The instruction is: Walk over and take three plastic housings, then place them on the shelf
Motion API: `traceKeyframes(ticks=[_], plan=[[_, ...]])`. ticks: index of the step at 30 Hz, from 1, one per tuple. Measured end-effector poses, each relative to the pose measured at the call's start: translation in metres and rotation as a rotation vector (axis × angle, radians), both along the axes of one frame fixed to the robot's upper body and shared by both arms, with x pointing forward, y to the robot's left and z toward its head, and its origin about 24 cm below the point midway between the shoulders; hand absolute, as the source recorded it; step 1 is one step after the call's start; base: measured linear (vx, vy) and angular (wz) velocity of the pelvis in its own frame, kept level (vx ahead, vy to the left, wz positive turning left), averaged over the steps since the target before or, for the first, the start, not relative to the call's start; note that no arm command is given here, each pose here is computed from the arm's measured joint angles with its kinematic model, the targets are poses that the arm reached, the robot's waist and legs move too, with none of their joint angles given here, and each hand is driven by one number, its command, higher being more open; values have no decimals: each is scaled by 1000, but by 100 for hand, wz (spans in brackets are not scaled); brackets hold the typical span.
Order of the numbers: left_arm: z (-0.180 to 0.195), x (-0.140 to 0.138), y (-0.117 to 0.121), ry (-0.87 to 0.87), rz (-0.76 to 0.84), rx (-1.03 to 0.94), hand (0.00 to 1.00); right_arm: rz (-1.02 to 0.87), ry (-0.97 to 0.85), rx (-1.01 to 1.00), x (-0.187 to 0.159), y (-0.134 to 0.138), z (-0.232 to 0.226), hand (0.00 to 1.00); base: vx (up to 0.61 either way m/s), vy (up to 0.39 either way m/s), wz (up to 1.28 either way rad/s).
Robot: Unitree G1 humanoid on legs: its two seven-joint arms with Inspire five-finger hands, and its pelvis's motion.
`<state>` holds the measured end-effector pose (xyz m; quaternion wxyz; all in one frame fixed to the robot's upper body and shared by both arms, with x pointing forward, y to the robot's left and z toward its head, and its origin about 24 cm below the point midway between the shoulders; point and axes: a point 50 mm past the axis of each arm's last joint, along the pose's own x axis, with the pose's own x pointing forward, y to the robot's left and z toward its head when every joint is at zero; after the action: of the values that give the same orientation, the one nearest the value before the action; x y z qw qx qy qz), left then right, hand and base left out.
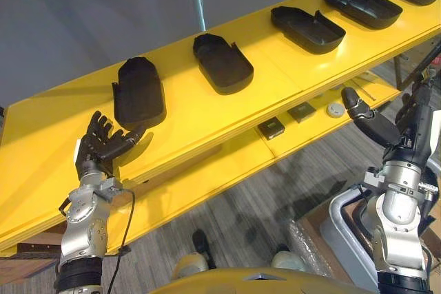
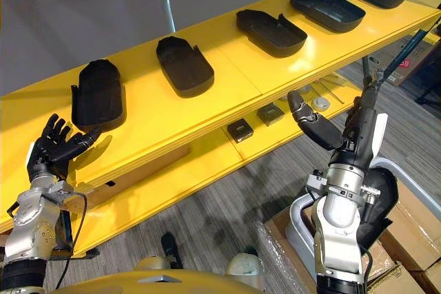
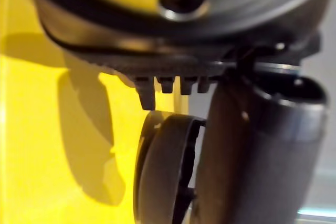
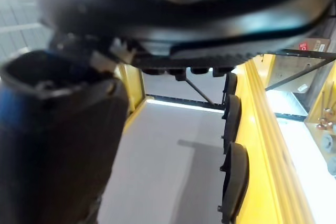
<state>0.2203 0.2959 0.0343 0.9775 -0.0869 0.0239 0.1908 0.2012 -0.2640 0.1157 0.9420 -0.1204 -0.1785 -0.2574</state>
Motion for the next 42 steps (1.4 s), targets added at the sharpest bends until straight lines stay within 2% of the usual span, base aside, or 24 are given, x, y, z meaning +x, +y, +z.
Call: traceKeyframes(ticks=[7,18,27,32,35,38,40,42], plan=[[13,2,-7,-70,-61,-30,100,13,-29,-4,2,3,6,100,3,-2,0],[16,7,-24,-116,-262,-110,100,16,-33,-5,3,3,7,100,8,-5,1],[16,7,-25,-111,-274,-111,100,28,-29,-8,3,4,7,100,0,0,0],[14,5,-17,-75,-159,-75,100,62,-30,-16,3,5,8,100,0,0,0],[15,0,-7,-47,-19,22,100,189,-38,12,5,11,8,100,5,-4,5],[26,-17,-3,-119,131,45,100,363,-57,19,10,33,8,100,24,-16,21],[34,-24,-11,-173,167,70,100,471,-71,16,17,51,11,100,21,-21,34],[42,-29,-19,-215,185,120,100,640,-121,20,31,82,22,100,-13,-25,45]])
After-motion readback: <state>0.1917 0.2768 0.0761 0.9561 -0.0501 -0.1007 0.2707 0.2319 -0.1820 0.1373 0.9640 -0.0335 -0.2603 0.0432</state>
